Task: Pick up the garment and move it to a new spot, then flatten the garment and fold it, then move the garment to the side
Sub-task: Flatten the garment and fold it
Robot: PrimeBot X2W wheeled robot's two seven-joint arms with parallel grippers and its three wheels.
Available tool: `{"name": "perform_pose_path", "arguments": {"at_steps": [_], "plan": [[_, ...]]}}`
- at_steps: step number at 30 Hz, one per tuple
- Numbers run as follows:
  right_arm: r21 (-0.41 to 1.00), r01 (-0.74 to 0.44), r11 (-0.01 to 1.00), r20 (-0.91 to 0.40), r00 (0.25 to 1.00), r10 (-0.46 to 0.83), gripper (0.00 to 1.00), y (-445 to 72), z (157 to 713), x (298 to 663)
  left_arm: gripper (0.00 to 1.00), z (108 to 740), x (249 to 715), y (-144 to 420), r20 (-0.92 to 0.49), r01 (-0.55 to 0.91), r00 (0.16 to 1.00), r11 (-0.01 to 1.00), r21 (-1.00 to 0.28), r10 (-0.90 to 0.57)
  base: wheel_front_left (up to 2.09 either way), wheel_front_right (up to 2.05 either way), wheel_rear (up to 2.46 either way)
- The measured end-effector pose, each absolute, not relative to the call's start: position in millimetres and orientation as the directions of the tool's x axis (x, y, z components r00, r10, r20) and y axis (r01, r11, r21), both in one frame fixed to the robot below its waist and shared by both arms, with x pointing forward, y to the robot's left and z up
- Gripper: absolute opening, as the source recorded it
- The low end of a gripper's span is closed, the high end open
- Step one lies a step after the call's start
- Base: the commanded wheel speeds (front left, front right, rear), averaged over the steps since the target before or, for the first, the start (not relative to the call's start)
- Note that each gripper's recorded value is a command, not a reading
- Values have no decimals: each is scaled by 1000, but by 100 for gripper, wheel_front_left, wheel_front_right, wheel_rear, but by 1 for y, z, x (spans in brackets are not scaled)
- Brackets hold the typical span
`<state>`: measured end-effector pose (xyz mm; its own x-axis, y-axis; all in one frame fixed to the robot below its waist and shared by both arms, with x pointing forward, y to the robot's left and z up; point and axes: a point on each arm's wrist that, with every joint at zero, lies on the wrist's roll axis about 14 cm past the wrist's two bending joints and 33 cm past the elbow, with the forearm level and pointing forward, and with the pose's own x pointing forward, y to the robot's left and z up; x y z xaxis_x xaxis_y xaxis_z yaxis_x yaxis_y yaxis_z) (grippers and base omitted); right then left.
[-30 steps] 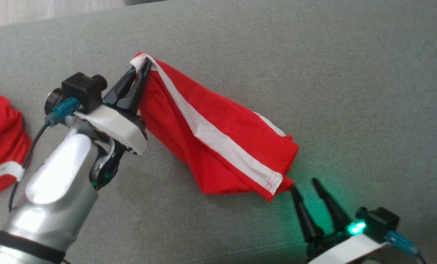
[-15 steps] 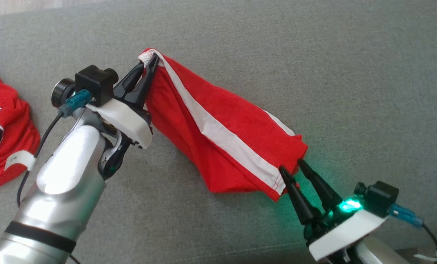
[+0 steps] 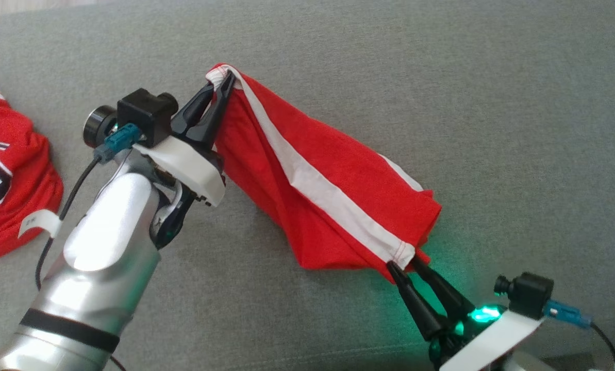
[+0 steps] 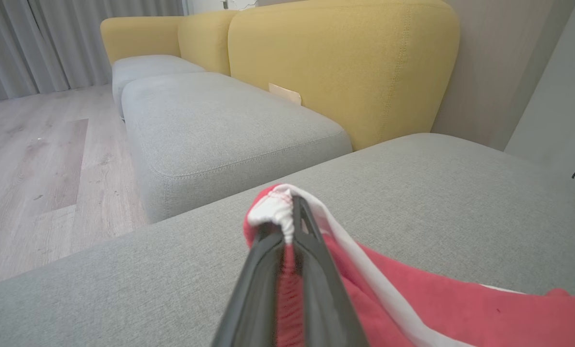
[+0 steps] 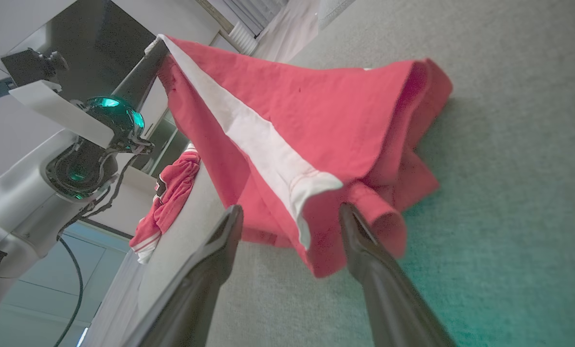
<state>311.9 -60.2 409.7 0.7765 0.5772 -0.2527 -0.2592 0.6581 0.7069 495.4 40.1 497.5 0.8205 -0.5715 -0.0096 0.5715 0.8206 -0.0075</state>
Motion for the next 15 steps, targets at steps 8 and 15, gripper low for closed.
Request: {"name": "perform_pose_path", "arguments": {"at_steps": [8, 15], "plan": [[746, -263, 612, -225, 765, 603, 0, -47, 415, 324, 0, 495, 495, 46, -20, 564, 826, 826, 5, -564, 0, 0, 0], [740, -259, 620, -187, 807, 560, 0, -62, 428, 340, 0, 503, 498, 47, -4, 564, 826, 826, 9, -564, 0, 0, 0]]}}
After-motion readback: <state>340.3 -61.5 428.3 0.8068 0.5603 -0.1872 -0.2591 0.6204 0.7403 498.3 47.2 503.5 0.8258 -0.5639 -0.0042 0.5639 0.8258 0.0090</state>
